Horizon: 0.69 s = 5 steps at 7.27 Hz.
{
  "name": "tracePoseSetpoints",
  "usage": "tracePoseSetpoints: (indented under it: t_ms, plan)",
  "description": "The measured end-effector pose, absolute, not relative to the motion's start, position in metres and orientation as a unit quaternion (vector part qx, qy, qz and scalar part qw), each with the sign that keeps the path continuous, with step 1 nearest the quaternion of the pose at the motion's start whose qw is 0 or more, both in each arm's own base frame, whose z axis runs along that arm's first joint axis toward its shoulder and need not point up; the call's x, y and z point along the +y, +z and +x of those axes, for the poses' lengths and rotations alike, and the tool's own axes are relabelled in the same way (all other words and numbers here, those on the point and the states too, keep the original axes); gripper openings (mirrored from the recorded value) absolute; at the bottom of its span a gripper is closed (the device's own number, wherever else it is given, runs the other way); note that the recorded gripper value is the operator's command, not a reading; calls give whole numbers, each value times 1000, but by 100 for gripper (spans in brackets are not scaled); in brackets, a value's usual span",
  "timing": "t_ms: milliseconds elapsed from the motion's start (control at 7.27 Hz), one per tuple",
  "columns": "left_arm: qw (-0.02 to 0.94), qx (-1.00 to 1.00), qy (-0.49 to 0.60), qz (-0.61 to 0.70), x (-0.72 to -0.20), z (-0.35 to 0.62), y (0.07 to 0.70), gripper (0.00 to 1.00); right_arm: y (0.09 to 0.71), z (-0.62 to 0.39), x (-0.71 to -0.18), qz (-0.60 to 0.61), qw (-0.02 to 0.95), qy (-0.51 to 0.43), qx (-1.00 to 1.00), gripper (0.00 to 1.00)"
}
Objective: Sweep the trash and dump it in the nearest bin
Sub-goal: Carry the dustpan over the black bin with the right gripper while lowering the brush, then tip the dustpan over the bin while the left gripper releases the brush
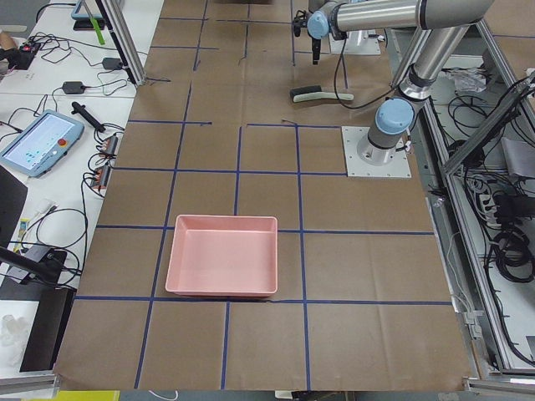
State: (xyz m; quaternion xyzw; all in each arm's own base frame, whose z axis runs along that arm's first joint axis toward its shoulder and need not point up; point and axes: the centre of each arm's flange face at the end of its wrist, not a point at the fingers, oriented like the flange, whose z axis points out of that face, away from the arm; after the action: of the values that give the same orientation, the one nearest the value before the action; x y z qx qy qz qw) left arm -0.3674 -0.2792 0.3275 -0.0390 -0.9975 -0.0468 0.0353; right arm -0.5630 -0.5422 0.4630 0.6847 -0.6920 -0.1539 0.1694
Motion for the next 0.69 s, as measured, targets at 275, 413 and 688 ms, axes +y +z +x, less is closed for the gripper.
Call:
tracePoseSetpoints:
  t_ms: [275,413,688]
  plan:
    - [41,-996,-41,-70,-327,-319,376,93,458,-561,-544,683,169,-169,-690,0]
    - [45,-995,-36,-80,-350,-285,397,99,457,-561,-543,684,168,-172,-689,0]
    - [49,-996,-16,-75,-390,-218,436,99,458,-556,-547,683,168,-192,-685,0]
